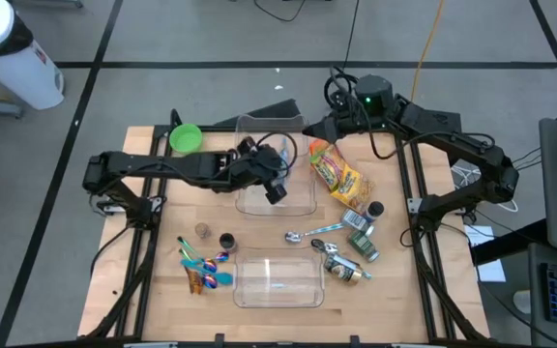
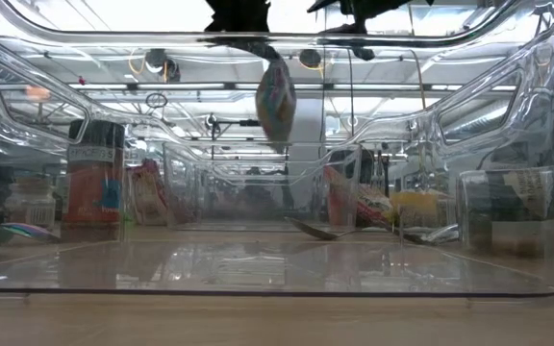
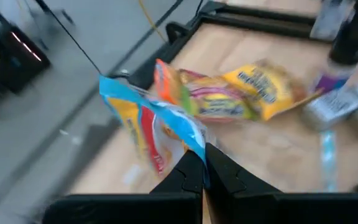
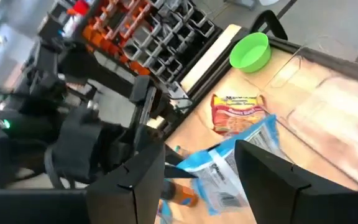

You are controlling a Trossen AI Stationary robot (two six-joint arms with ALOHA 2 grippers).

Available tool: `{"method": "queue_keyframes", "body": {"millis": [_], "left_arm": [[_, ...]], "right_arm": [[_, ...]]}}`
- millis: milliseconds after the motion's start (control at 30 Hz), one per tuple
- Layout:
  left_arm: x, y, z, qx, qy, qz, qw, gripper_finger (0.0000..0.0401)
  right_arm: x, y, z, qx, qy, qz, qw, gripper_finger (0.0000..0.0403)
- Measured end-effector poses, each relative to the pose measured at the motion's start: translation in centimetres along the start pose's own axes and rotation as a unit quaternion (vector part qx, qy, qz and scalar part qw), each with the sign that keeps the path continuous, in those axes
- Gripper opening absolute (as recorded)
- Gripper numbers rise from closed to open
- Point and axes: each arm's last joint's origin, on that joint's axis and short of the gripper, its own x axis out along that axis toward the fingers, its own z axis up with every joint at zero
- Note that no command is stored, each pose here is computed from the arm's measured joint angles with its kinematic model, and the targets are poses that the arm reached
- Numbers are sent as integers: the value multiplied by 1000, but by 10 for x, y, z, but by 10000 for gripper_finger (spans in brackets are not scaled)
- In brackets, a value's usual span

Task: Pick & Place Food Item
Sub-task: Put the blue noodle pack into the middle transparent bin

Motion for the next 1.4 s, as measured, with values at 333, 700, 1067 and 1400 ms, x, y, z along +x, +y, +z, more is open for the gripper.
{"method": "queue_keyframes", "body": {"millis": [333, 700, 1067, 1400], "left_arm": [[-21, 14, 25, 219, 3, 55, 974, 0], [-20, 31, 23, 306, 53, 74, 948, 0], [-8, 10, 17, 457, 84, 94, 881, 0], [0, -6, 12, 529, 109, 122, 832, 0]], "right_arm": [[28, -12, -4, 149, 16, -20, 988, 172], [52, -6, -8, 238, 32, 27, 970, 164], [65, -10, -16, 287, 36, -3, 957, 162], [72, -14, -24, 306, 67, -19, 949, 161]]}}
